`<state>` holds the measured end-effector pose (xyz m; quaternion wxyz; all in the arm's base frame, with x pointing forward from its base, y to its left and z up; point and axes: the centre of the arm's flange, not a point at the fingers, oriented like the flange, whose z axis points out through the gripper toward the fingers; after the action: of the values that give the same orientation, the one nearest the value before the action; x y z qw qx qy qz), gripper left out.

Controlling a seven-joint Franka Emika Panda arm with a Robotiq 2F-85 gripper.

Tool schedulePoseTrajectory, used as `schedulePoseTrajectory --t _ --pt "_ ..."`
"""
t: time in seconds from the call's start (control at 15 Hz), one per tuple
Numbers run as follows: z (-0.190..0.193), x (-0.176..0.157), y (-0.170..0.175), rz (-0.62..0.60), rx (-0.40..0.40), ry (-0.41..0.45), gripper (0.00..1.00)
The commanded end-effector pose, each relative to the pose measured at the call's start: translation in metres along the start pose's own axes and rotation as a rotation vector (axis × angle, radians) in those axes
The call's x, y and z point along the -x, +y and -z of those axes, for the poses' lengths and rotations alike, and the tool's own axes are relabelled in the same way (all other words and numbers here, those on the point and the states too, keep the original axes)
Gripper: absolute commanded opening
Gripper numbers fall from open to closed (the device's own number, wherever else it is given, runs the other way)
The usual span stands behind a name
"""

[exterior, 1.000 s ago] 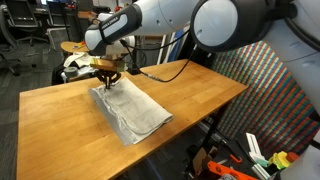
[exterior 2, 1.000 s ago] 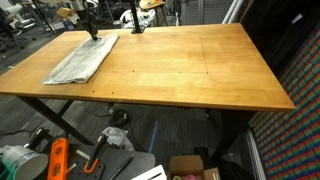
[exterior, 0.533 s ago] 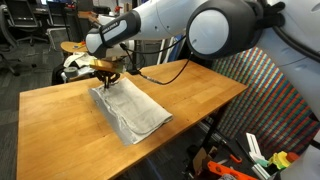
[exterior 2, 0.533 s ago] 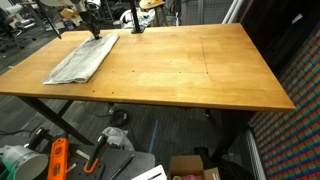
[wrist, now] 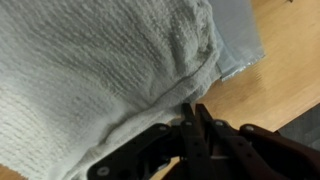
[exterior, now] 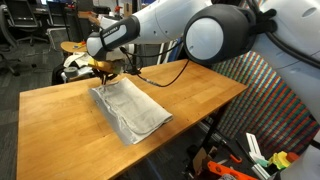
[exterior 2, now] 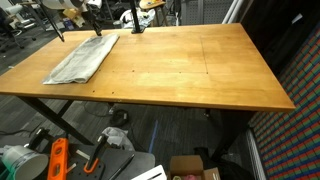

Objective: Fold the towel on the table

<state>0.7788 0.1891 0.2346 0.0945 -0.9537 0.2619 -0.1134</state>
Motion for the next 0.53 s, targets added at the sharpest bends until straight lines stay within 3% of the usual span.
schedulePoseTrajectory --t 0.0,0.27,0.4,0.47 --pt "0.016 -0.005 0.006 -0.019 -0.023 -0.035 0.12" --pt "0.058 -0.002 0.038 0.008 -0.026 -0.113 0.13" --pt "0.082 0.000 0.060 0.056 0.018 -0.157 0.13" --pt "0.092 0.004 0.076 0.090 0.076 -0.180 0.12"
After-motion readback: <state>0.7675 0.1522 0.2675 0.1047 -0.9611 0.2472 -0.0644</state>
